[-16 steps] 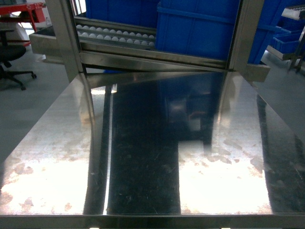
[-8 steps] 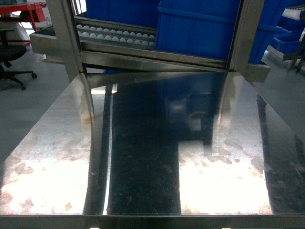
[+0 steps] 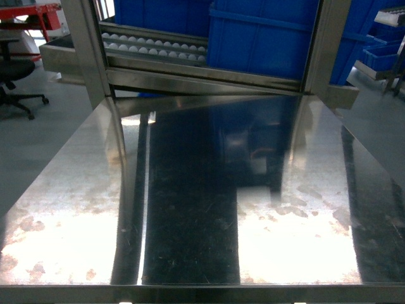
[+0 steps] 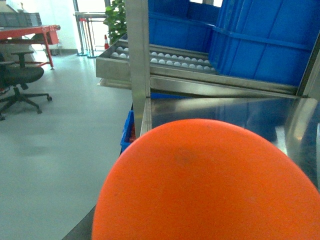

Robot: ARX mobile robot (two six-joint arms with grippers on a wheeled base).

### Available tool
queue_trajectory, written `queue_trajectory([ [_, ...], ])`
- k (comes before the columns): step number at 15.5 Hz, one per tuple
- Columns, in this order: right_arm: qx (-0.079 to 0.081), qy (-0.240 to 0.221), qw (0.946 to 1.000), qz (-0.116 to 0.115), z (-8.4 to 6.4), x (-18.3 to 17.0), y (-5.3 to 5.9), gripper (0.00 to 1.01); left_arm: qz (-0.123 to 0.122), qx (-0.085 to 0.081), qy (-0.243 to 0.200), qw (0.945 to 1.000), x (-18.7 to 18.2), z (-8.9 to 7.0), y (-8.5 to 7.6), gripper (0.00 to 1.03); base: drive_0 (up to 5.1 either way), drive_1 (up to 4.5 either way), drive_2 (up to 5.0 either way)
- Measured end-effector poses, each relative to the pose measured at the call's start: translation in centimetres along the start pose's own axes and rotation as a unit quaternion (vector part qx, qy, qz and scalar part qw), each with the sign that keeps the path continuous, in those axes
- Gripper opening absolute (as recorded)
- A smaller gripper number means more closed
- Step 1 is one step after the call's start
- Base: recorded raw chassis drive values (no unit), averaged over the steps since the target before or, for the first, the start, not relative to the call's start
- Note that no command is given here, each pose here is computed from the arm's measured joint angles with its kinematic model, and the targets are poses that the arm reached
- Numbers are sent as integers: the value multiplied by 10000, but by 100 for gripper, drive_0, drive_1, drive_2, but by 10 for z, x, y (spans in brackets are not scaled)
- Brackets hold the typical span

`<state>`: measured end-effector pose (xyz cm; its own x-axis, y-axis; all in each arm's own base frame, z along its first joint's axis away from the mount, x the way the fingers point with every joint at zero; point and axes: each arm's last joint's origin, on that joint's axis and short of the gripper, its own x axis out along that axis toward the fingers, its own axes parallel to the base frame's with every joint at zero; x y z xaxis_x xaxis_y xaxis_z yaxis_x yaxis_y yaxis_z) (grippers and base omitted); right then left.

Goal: Pick capacitor and pack into box

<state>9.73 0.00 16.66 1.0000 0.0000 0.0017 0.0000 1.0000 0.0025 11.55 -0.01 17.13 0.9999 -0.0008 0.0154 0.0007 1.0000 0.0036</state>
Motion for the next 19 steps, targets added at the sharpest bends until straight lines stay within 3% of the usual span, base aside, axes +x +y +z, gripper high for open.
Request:
queue_trajectory([
  [6, 0, 0, 10000, 0, 0, 0, 0, 98, 0, -2, 13, 10000, -7, -1, 0, 43, 0, 0, 0],
  [7, 0, 0, 10000, 0, 0, 0, 0, 98, 3, 0, 229, 9997, -13, -6, 0, 43, 0, 0, 0],
  [9, 0, 0, 10000, 2, 0, 0, 0, 98, 10, 0, -25, 10000, -18, -1, 0, 43, 0, 0, 0],
  [10, 0, -2, 10000, 0, 0, 0, 0, 98, 9, 0, 120, 9999, -18, -5, 0, 43, 0, 0, 0],
  [19, 0, 0, 10000, 0, 0, 0, 0, 98, 0, 0, 84, 10000, -18, -4, 0, 43, 0, 0, 0],
])
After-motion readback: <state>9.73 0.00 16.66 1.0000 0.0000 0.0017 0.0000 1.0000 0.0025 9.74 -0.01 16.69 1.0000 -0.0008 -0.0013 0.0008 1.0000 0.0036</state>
